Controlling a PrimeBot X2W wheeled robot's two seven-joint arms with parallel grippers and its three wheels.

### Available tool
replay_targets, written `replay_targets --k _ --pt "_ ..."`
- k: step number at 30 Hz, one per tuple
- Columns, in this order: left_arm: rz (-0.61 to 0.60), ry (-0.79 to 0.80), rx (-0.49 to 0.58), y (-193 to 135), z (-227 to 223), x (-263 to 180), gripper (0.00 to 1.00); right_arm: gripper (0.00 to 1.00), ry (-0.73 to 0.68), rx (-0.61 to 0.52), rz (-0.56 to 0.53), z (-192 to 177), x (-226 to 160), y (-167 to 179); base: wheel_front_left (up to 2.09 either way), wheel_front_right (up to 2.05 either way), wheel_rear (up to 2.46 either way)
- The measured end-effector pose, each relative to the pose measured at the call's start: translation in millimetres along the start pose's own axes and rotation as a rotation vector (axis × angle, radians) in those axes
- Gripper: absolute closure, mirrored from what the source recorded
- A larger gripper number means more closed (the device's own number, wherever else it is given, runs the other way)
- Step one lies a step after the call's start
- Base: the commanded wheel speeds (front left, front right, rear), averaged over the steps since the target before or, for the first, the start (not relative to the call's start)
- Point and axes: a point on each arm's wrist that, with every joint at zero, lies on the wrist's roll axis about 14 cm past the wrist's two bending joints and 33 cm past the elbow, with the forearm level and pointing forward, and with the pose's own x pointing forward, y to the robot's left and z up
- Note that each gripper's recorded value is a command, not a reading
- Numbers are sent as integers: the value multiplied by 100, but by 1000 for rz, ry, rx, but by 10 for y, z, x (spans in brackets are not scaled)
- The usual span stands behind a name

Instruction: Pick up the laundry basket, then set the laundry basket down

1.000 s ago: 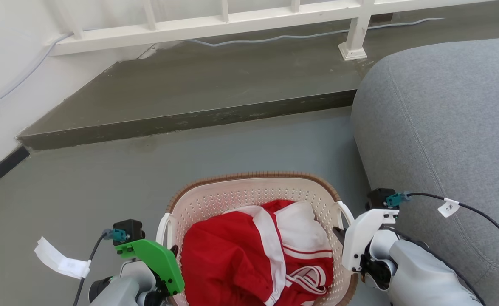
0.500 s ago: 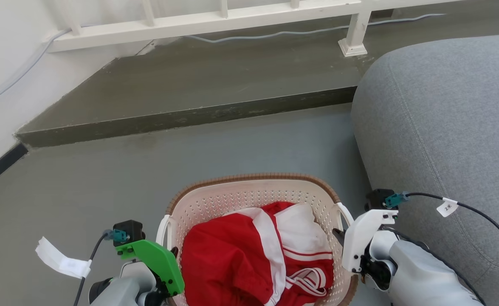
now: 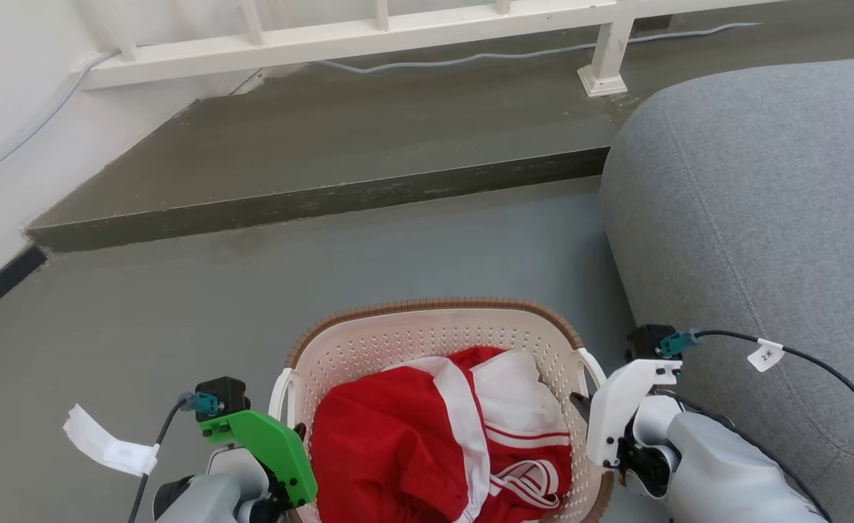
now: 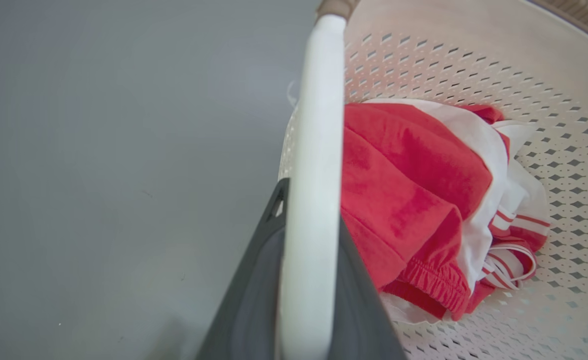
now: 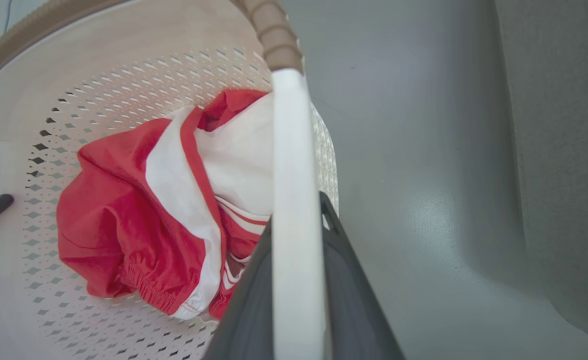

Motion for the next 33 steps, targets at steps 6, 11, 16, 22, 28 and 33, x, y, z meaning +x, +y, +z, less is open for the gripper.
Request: replay_targets --k 6,11,16,22,28,33 --pt "0 -1 -12 -6 1 0 100 100 -1 -7 -6 19 2 -6 0 0 0" --pt "-1 -2 -19 -5 1 3 100 100 1 -3 -5 17 7 -4 0 0 0" --pt "3 -2 -30 10 -3 37 100 100 2 -7 -6 68 44 -18 0 0 0" --pt "6 1 -45 29 0 115 100 100 12 -9 -12 120 121 -61 0 0 0" --pt "3 10 -37 30 46 236 100 100 31 -4 -26 144 220 -138 0 0 0" --pt "8 28 -38 61 37 323 100 100 48 2 -28 138 297 -176 0 0 0"
